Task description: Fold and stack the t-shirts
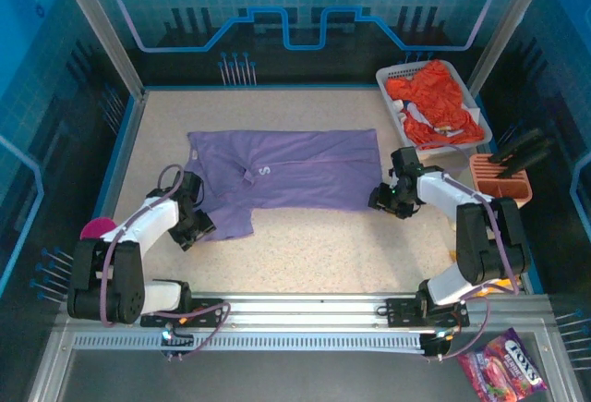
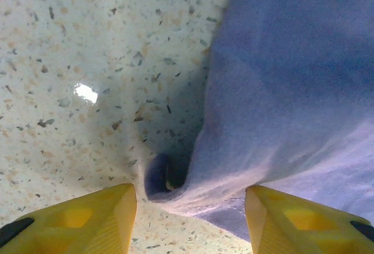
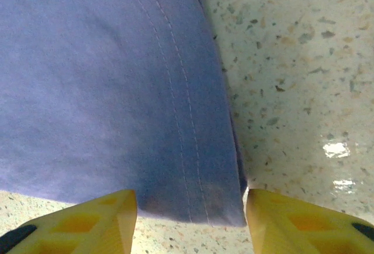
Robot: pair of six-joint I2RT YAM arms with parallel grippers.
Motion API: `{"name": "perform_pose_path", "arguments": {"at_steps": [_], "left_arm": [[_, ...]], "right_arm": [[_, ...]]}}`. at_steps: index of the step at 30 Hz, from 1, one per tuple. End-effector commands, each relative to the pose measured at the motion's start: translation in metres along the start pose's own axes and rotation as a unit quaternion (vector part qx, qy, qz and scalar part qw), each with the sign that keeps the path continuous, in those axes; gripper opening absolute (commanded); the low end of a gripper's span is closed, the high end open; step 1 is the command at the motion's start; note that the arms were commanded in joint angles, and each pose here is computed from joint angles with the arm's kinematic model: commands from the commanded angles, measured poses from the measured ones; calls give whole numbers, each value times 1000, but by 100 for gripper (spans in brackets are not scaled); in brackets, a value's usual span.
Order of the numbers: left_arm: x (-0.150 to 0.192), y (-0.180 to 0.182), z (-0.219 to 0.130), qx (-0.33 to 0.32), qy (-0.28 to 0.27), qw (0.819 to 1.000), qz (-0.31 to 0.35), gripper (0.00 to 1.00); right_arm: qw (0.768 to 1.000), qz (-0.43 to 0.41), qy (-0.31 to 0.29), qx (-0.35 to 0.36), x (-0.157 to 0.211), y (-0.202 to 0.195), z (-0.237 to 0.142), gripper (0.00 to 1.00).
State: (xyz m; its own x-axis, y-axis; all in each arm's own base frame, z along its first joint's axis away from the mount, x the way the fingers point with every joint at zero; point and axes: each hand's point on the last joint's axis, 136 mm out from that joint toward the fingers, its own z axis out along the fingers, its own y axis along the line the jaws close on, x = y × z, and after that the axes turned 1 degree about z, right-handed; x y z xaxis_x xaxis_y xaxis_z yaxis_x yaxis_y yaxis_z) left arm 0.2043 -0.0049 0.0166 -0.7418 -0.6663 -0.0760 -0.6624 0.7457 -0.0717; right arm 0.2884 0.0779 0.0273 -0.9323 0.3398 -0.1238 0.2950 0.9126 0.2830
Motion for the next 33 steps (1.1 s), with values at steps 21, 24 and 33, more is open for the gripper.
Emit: {"name": "perform_pose_path", "arguments": {"at_steps": [21,24,33], "left_arm": [[-14,-13,-5,12,-23,999,30,0],[-11,-11,-11,14,-21,999,33,0],[-17,-29,-54,56,-34,997,33,0]], "right_arm": [[1000,18,0,-4,2,-11,4,22],[1000,17,-7,-6,2,-11,0,9],[999,2,-25,-26,-12,-6,-20,0]]}}
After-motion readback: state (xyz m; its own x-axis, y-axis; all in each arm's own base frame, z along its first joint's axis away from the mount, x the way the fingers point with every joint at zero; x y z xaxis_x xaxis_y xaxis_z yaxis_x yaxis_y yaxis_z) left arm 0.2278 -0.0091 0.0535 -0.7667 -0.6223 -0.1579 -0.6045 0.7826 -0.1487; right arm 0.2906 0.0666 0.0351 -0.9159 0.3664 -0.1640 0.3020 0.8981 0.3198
